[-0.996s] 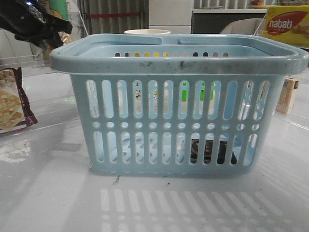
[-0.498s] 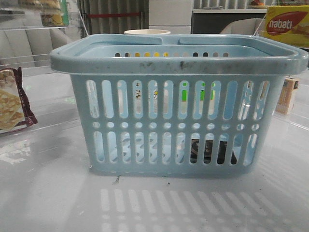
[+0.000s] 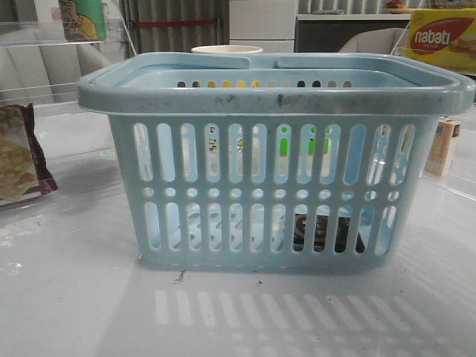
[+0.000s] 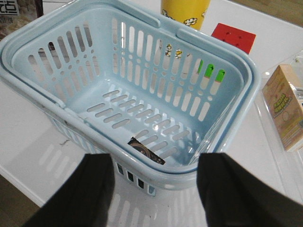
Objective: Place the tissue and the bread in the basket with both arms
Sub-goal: 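Carry the bagged bread with the left gripper over the basket, then lower the bread into the basket and open the left gripper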
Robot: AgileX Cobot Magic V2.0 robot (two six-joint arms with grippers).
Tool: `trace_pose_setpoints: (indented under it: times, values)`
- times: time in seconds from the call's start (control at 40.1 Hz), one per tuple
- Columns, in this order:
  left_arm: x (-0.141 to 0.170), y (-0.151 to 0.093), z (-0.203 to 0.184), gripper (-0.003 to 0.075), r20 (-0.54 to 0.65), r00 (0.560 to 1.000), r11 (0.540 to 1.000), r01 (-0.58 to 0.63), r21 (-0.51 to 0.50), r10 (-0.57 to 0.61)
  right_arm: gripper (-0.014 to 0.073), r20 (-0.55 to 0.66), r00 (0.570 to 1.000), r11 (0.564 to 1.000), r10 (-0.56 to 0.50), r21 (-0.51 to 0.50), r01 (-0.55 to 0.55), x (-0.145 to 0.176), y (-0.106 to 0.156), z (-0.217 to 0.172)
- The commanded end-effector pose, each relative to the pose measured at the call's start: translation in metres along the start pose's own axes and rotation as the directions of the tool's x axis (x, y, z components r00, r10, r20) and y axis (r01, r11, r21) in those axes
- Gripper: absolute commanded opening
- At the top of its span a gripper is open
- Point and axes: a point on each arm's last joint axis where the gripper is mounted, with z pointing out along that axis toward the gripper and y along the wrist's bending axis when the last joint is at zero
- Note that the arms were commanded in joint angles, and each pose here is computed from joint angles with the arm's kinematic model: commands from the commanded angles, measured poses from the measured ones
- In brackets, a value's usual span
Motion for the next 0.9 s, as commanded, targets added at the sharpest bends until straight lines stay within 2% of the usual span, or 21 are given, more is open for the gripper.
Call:
trace_pose_setpoints:
  times: [0.0,0.199,0.399,0.498,0.648,0.697,0.872]
  values:
    - [-0.016,-0.023,-0.009,0.009,0.1,0.994,0.998,-0.052,0.042,0.048,0.05,0.103,0.995,1.0,-0.017,0.013,0.016,-0.014,-0.001,-0.006]
    - [-0.016,-0.057,0.039,0.009,0.02,0.994,0.985,-0.109,0.133,0.107,0.05,0.103,0.995,1.0,-0.017,0.013,0.016,-0.014,-0.001,-0.006]
    - [-0.009,-0.063,0.083,0.0093,-0.041,0.993,0.983,-0.103,0.153,0.11,0.05,0.103,0.995,1.0,-0.017,0.013,0.016,-0.014,-0.001,-0.006]
    - [-0.006,-0.064,0.095,0.017,-0.066,0.992,0.982,-0.1,0.158,0.112,0.05,0.103,0.995,1.0,-0.017,0.013,0.016,-0.014,-0.001,-0.006]
    - [-0.008,-0.068,0.095,0.0399,-0.049,0.997,0.978,-0.055,0.2,0.066,0.05,0.103,0.995,1.0,-0.017,0.013,0.016,-0.014,-0.001,-0.006]
    - [-0.01,-0.068,0.091,0.0445,-0.035,0.998,0.978,-0.052,0.202,0.061,0.05,0.103,0.995,1.0,-0.017,0.013,0.016,-0.014,-0.001,-0.006]
    - [-0.017,-0.065,0.057,0.0456,0.016,0.998,0.979,-0.065,0.191,0.063,0.05,0.103,0.995,1.0,-0.017,0.013,0.016,-0.014,-0.001,-0.006]
